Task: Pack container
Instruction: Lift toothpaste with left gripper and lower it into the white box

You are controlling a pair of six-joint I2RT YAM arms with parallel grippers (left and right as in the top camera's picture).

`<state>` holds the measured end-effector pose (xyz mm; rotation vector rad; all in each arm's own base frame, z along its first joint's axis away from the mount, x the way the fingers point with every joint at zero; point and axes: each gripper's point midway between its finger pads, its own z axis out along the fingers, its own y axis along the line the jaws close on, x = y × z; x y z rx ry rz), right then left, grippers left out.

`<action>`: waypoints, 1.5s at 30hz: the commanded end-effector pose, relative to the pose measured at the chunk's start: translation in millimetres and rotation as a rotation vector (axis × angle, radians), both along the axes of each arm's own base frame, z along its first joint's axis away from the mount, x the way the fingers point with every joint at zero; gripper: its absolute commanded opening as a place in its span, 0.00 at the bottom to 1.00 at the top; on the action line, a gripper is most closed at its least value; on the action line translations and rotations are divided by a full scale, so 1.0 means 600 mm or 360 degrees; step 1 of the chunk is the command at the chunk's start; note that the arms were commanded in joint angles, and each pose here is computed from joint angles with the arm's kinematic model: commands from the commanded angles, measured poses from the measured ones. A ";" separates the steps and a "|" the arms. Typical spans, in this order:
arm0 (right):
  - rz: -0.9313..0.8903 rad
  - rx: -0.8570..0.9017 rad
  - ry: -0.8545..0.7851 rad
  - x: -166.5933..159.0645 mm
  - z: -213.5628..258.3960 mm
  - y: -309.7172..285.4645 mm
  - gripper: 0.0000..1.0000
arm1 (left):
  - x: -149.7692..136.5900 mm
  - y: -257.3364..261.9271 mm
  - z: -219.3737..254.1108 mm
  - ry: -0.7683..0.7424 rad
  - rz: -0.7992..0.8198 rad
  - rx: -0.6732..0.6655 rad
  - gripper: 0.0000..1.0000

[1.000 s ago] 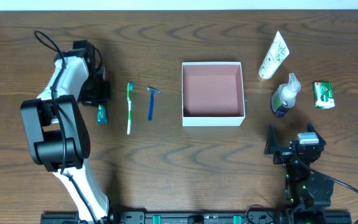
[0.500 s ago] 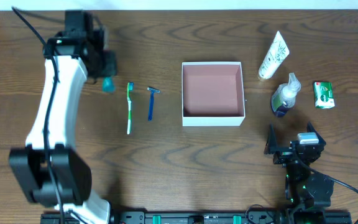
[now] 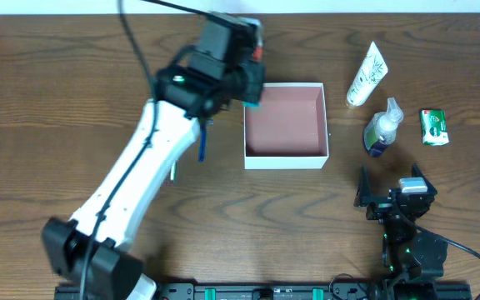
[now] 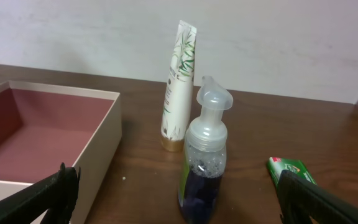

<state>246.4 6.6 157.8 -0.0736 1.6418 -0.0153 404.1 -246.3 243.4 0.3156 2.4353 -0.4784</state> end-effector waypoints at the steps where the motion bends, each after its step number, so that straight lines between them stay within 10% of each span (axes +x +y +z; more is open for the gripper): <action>1: 0.0019 -0.0019 -0.0003 -0.001 -0.001 0.005 0.99 | 0.004 -0.019 -0.044 0.0120 0.0125 -0.0007 0.12; 15: 0.0019 -0.0019 -0.0003 -0.001 -0.001 0.005 0.99 | -0.009 -0.035 -0.259 0.0517 0.0353 0.0293 0.12; 33: 0.0019 -0.0019 -0.0003 -0.001 -0.001 0.005 0.99 | 0.002 -0.014 -0.275 0.0486 0.0426 0.0385 0.22; 45: 0.0019 -0.0019 -0.0003 -0.001 -0.001 0.005 0.99 | 0.056 -0.004 -0.026 -0.0059 0.0302 0.0307 0.37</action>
